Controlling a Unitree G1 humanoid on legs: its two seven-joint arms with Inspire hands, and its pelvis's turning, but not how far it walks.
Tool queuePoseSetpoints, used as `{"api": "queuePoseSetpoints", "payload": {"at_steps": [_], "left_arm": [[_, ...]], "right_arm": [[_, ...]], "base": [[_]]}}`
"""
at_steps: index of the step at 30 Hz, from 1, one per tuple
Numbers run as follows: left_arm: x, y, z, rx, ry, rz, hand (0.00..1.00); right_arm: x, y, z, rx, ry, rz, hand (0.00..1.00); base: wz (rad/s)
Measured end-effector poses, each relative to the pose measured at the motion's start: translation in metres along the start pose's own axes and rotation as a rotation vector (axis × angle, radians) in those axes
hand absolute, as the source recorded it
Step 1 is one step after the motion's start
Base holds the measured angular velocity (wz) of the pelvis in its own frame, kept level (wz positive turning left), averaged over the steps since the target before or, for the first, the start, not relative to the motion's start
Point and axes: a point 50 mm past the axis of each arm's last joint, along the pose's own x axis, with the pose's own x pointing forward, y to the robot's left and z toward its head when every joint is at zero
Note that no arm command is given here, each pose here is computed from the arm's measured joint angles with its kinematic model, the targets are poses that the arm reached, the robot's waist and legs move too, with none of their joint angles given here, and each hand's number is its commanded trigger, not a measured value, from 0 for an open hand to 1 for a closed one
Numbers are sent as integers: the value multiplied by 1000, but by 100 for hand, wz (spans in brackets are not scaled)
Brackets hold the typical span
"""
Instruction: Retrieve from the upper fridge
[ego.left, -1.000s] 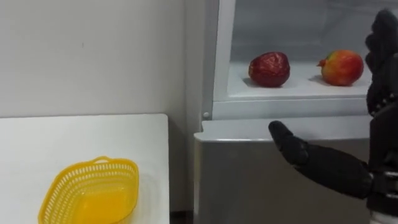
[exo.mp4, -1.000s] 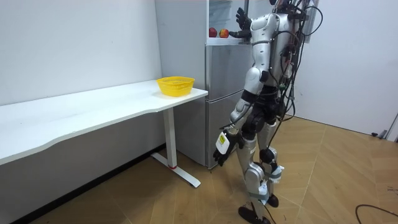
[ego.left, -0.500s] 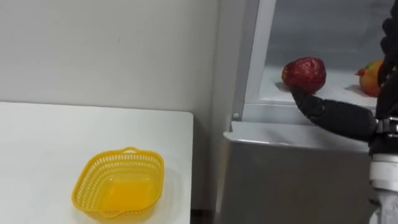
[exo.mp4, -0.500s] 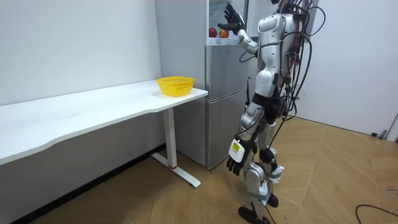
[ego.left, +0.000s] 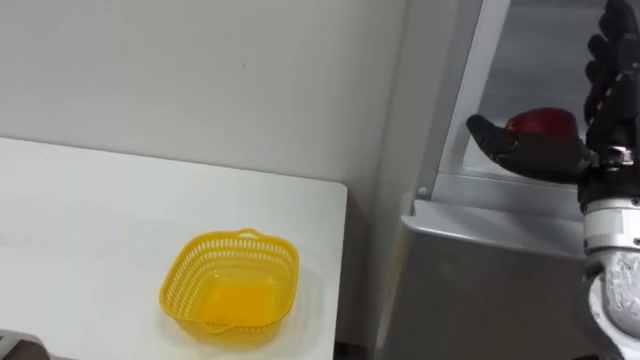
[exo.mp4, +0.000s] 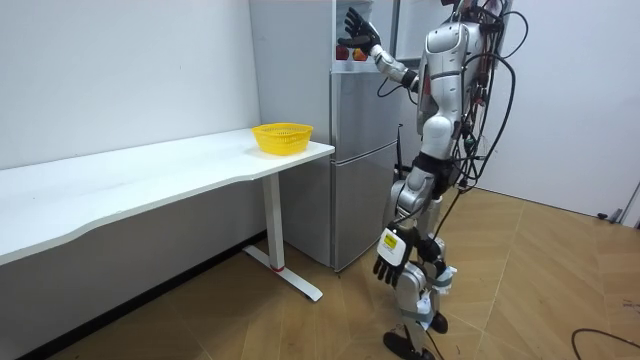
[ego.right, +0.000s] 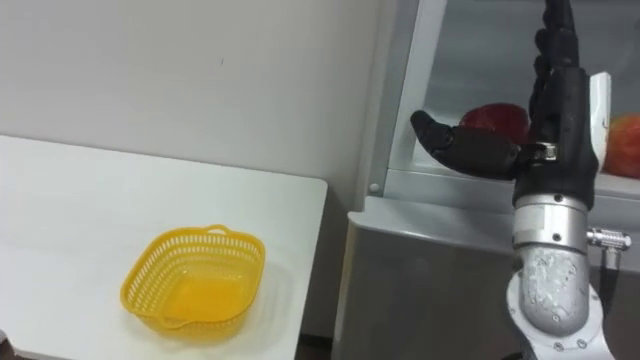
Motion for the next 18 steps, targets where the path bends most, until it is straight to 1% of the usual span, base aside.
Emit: {"api": "queuePoseSetpoints", "payload": {"at_steps": [3, 9, 18], "left_arm": [[-1, 0, -1, -2, -7, 7, 0], [-2, 4, 8, 1, -40, 22, 0], [-3, 2, 1, -4, -19, 19, 0]], "right_arm": [[4, 0, -4, 19, 25, 3, 0], [5, 0, -9, 14, 54, 9, 0], [8, -5, -13, 12, 80, 11, 0]], "base": [[0], [0], [0]]}}
